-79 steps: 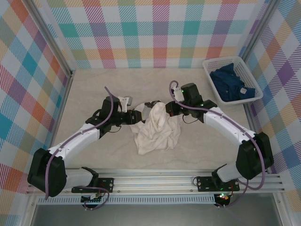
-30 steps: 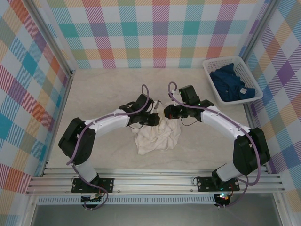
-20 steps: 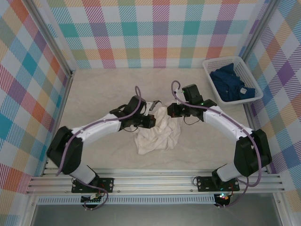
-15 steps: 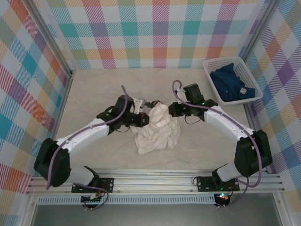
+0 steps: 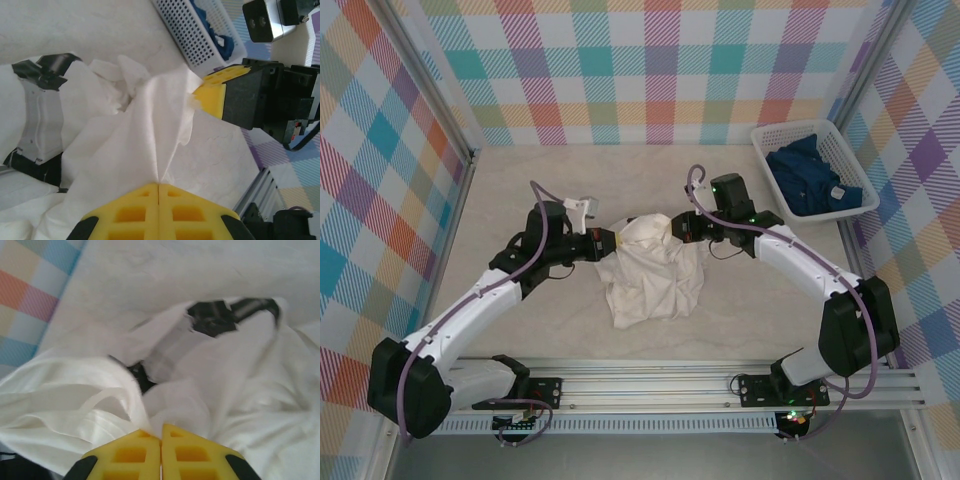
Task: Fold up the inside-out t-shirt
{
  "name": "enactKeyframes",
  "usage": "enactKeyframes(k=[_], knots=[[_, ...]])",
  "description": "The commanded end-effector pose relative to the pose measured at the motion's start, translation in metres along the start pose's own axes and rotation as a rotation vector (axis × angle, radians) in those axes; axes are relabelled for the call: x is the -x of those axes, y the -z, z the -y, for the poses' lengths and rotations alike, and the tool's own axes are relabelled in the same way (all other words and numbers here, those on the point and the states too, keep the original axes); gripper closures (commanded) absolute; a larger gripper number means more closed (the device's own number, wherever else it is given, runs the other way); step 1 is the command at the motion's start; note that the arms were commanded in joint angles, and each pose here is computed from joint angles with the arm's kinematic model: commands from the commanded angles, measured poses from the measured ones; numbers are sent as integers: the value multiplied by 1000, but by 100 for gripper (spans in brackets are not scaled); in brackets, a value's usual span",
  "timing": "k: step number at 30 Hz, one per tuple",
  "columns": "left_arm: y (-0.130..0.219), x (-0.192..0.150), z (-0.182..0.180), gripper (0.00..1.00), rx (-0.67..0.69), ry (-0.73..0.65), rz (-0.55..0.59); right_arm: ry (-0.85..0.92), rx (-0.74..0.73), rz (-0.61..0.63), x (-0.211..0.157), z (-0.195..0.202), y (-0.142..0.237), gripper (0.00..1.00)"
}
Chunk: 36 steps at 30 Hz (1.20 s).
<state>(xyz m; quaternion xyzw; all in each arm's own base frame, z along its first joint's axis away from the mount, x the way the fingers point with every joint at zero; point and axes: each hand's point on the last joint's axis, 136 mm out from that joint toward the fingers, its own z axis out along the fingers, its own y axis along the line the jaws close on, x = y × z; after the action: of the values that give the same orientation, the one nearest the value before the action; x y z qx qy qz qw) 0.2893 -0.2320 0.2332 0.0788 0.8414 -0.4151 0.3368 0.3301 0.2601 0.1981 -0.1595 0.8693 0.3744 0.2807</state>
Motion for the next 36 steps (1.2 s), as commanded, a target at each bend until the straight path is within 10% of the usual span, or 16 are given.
enactKeyframes(k=[1, 12, 23, 29, 36], knots=[[18, 36, 28, 100, -66, -24, 109, 85, 178, 92, 35, -45, 16, 83], [121, 108, 0, 100, 205, 63, 463, 81, -425, 135, 39, 45, 53, 50], [142, 102, -25, 100, 360, 62, 487, 49, -620, -116, -1, 137, -29, 37], [160, 108, -41, 100, 462, 101, 522, 62, -706, -122, 8, 170, -31, 79], [217, 132, -55, 100, 599, 147, 630, 78, -666, 89, 39, 121, 61, 94]])
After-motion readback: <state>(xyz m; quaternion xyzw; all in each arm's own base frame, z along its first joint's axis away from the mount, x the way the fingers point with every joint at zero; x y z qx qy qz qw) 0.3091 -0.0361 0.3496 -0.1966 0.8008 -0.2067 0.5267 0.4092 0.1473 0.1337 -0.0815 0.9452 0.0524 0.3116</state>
